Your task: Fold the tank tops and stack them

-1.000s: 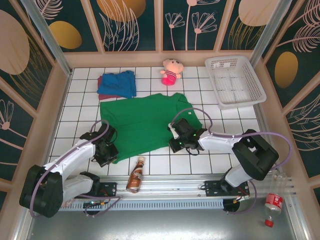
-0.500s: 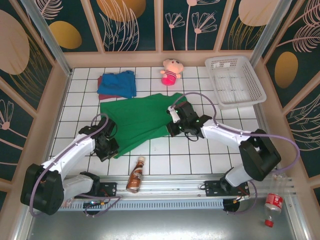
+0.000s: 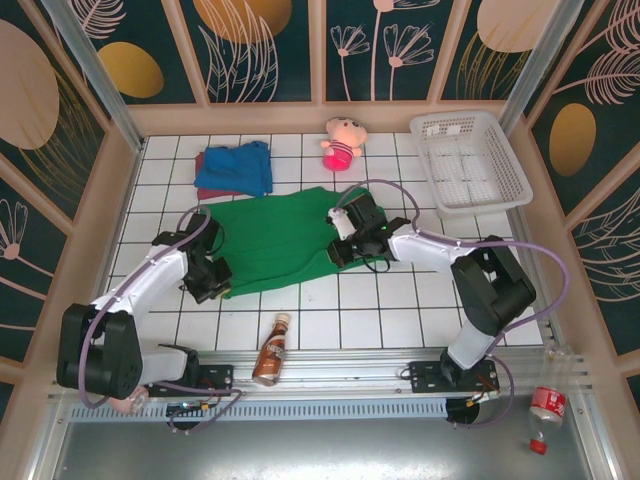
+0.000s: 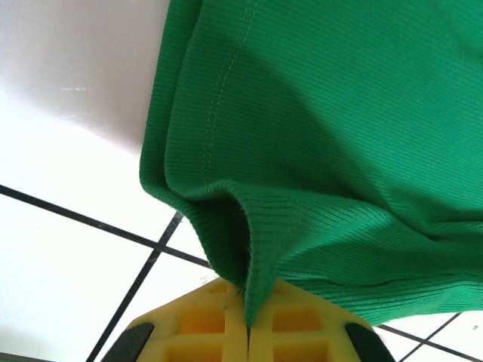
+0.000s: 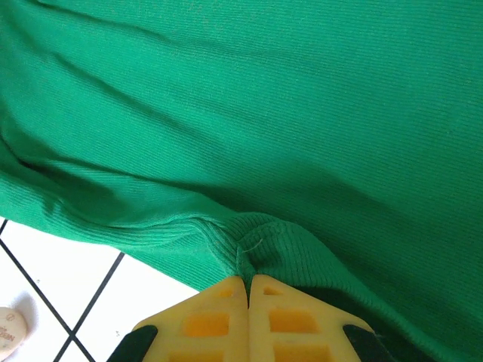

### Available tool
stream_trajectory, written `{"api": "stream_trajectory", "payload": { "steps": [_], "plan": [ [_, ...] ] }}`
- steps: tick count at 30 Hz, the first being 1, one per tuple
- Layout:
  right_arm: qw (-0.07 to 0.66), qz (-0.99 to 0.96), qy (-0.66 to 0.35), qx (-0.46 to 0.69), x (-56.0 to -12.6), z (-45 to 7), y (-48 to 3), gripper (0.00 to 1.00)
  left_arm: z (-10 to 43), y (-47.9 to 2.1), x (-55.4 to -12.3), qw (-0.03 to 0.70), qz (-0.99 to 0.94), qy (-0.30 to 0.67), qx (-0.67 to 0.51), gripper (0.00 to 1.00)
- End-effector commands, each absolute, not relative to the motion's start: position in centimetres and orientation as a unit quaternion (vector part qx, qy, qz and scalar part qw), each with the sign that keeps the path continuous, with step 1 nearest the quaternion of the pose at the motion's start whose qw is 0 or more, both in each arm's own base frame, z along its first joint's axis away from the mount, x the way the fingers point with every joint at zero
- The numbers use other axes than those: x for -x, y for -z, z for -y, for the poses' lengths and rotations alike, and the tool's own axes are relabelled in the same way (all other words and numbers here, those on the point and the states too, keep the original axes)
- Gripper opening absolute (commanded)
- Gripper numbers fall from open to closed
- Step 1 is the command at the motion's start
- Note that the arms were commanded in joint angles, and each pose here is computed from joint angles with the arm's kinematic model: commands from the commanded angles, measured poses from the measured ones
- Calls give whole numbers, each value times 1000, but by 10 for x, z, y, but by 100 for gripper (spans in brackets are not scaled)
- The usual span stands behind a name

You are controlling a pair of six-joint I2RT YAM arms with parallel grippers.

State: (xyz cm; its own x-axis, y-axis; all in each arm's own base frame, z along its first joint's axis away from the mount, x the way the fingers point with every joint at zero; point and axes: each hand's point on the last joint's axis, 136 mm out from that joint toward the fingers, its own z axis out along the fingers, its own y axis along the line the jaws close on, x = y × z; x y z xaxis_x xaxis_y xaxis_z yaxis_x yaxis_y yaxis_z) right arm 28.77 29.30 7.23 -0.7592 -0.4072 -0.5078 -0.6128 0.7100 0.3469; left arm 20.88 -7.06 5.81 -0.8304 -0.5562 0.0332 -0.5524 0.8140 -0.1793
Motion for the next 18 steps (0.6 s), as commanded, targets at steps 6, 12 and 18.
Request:
{"api": "stream_trajectory", "payload": {
  "steps": [6,12,18],
  "plan": [
    [164,-893,-289,303,-259,-291,-78,2,63,-54,-165,-18,-944,87,317,7],
    [125,-890,-307,314,-217,-285,-72,1,55,-44,-131,-45,-939,69,333,10],
    [113,-883,-323,322,-200,-295,-65,1,46,-31,-143,-22,-935,44,350,17]
  ]
}}
